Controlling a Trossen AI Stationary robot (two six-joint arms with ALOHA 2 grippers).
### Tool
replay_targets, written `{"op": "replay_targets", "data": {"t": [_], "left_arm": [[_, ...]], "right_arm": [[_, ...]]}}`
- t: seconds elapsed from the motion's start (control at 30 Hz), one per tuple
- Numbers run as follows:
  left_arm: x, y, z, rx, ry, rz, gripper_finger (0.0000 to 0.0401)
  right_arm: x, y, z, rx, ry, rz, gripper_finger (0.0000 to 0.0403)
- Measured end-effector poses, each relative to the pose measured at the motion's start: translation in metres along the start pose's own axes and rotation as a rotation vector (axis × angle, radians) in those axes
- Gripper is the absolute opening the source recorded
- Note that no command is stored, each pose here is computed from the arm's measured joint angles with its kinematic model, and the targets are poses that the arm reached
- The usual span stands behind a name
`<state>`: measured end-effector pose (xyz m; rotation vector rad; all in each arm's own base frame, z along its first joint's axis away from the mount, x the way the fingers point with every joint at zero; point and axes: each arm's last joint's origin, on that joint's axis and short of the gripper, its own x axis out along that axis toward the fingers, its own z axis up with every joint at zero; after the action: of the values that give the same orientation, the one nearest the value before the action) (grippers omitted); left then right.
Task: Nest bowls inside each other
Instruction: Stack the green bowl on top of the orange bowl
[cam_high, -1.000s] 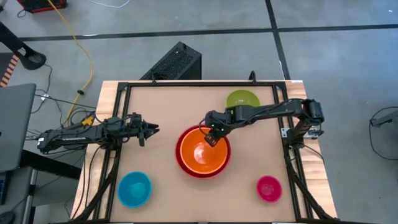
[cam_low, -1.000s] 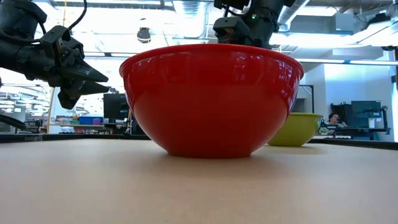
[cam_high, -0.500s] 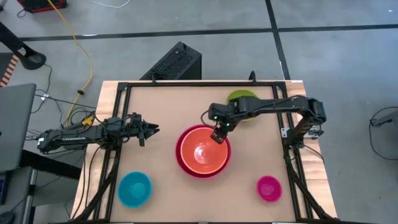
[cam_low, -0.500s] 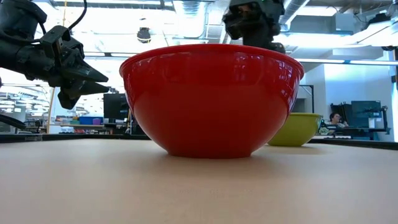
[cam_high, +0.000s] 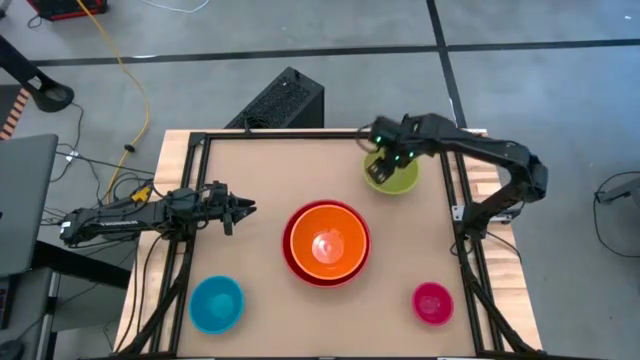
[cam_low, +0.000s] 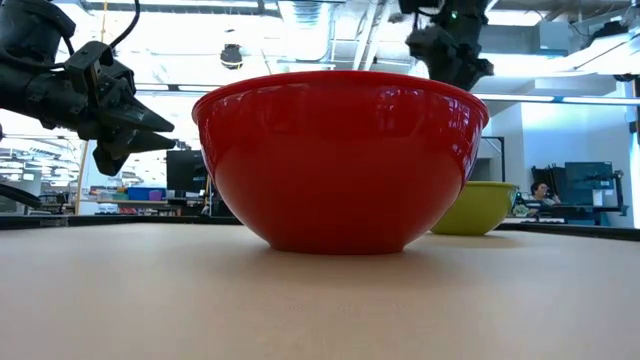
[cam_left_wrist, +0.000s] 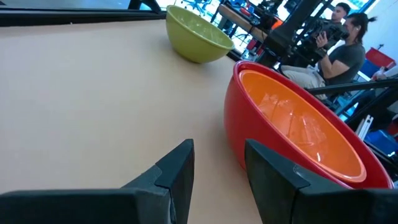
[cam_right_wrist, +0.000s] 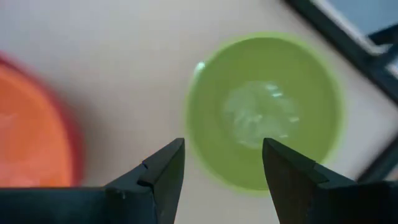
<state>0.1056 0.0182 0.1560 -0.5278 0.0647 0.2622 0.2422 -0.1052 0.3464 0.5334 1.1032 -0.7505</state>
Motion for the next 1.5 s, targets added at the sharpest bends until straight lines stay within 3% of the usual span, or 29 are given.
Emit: {"op": "replay_targets", "data": {"t": [0.23, 0.47, 0.73, 1.07, 1.23, 1.5], "left_arm": [[0.000, 0.000, 0.000, 0.000, 0.000, 0.000, 0.0130], [0.000, 0.000, 0.000, 0.000, 0.000, -0.001, 0.0130], [0.000, 0.000, 0.000, 0.000, 0.000, 0.000, 0.0130], [0.000, 0.000, 0.000, 0.000, 0.000, -0.001, 0.0130], [0.000, 0.000, 0.000, 0.000, 0.000, 0.000, 0.0130], [0.000, 0.000, 0.000, 0.000, 0.001, 0.000, 0.0130]], "right_arm": [[0.029, -0.060, -0.010, 0.151, 0.065, -0.109, 0.0214], [0.066, -0.106, -0.034, 0.311, 0.047, -0.138, 0.0208], [0.104, -0.125, -0.050, 0.384, 0.033, -0.036, 0.0203], [0.128, -0.131, -0.063, 0.446, -0.005, -0.033, 0.0196], [0.134, -0.131, -0.066, 0.456, -0.018, -0.032, 0.0151], [0.134, -0.131, -0.063, 0.456, -0.049, -0.020, 0.0021]]}}
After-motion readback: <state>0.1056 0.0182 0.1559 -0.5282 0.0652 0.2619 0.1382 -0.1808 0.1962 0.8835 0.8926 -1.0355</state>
